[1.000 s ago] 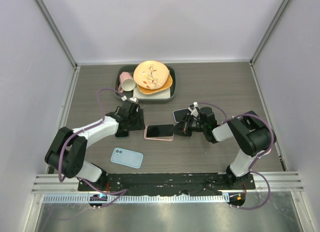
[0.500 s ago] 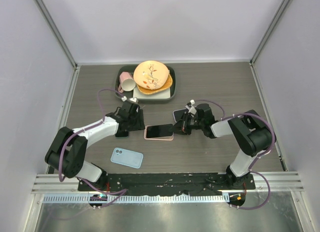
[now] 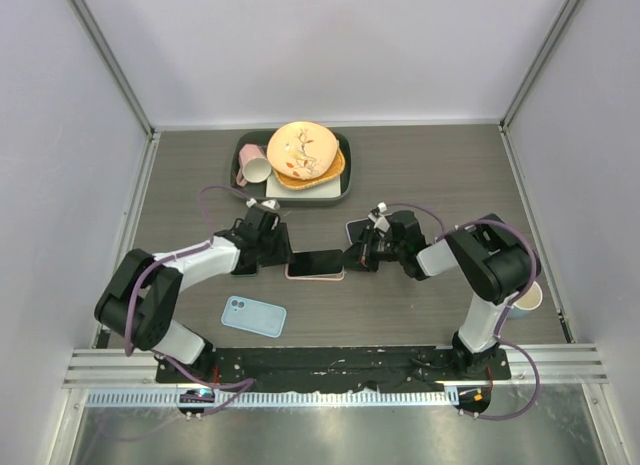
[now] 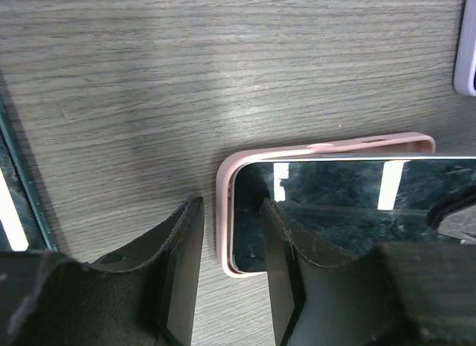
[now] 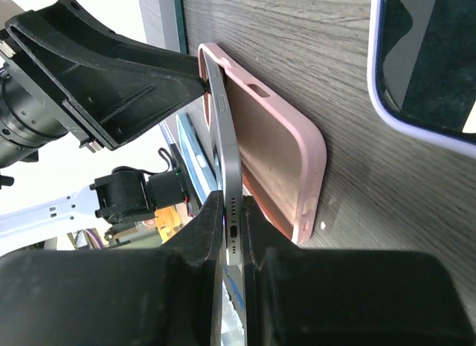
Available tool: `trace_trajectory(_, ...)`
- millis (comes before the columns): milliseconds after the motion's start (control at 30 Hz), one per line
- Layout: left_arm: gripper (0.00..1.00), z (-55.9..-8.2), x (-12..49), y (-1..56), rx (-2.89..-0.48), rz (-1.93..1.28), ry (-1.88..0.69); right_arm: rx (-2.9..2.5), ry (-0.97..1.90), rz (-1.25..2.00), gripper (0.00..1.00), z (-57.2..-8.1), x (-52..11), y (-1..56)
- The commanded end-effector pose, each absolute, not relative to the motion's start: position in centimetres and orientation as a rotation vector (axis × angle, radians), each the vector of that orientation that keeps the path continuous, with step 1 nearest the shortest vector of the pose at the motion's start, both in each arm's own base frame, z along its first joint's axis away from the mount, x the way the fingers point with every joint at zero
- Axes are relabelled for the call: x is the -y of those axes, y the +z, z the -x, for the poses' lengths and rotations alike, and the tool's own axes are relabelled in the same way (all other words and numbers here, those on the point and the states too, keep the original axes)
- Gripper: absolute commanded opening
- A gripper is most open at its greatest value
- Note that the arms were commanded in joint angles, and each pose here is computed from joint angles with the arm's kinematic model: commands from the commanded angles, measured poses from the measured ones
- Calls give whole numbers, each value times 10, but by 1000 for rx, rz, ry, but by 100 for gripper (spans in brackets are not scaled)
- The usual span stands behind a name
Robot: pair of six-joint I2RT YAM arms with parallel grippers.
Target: Put the phone into the phone case
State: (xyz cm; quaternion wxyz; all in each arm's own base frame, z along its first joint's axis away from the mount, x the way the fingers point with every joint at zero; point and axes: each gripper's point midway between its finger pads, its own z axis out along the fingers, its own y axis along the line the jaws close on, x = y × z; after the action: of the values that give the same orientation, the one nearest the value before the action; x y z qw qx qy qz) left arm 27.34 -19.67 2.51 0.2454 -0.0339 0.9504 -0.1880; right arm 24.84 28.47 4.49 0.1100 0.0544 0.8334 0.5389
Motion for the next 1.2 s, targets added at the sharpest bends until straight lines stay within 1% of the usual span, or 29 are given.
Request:
trace_trajectory(0, 40, -274, 214, 25, -2575, 110, -635, -2497, 1504, -264, 1, -245, -289, 18)
trace_trajectory(167, 37, -272, 225, 26, -2564, 128, -725, -2506, 1525, -269, 1, -240, -295, 12)
trace_trajectory(267, 37, -270, 226, 26, -2569, 134, -741, -2510, 1523, -265, 1, -240, -295, 10)
trace_trajectory(500, 37, -271, 243, 35, -2535, 110, -874, -2522, 1516, -265, 1, -241, -296, 6)
trace_trajectory(700, 37, -271, 249, 40, -2521, 82, -911, -2570, 1470, -258, 1, -241, -296, -6)
trace_trajectory(833, 38, -274, 247, 49, -2520, 19, -840, -2636, 1371, -232, 1, -236, -289, -20)
trace_trajectory(900, 40, -273, 234, 49, -2550, -2, -711, -2659, 1331, -221, 1, -237, -287, -24)
trace_trajectory(1000, 44, -279, 215, 62, -2526, -8, -559, -2704, 1233, -190, 1, -235, -278, -32)
trace_trajectory(1100, 47, -284, 197, 77, -2490, -8, -449, -2749, 1130, -155, 1, -234, -269, -40)
trace_trajectory(1167, 48, -285, 194, 89, -2462, -8, -436, -2770, 1083, -147, 1, -233, -264, -42)
